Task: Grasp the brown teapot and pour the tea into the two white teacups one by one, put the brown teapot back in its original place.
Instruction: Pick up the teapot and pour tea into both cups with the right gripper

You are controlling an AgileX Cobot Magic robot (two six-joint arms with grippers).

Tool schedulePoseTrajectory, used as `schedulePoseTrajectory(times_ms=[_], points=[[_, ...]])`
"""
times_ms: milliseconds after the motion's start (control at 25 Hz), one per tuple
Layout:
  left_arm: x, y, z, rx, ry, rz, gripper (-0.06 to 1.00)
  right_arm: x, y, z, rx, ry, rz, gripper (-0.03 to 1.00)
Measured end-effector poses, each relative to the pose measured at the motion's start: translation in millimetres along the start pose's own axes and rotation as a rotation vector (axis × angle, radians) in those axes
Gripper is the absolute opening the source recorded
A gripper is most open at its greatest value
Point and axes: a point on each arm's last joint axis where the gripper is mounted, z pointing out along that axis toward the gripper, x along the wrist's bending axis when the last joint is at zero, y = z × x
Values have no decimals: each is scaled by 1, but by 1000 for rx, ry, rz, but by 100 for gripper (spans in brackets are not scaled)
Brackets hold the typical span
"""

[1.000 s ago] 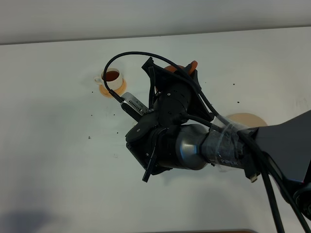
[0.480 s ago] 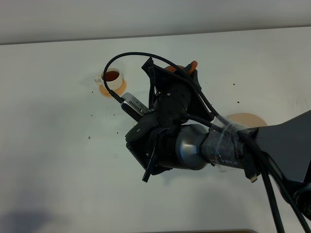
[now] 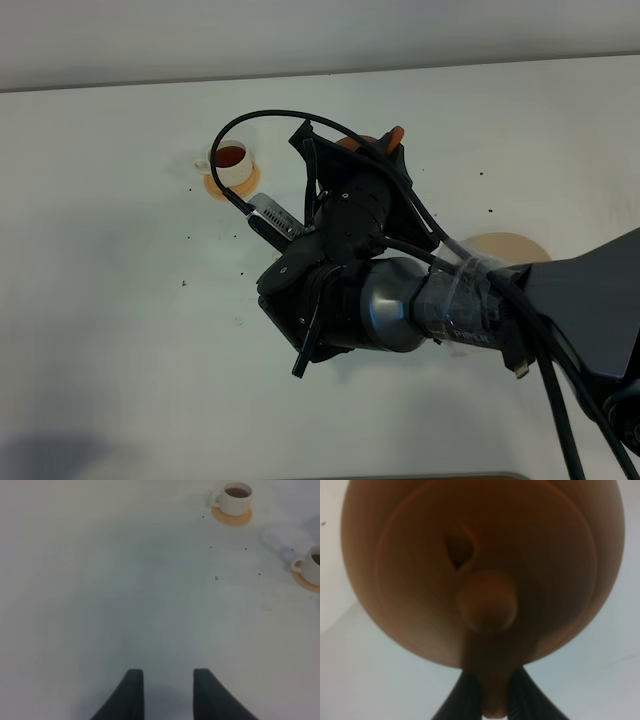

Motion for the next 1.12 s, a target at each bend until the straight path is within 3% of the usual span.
schedulePoseTrajectory(times_ms=[1120], points=[[0, 0, 0, 0, 0, 0, 25, -5, 0, 0, 2, -51, -52, 9]])
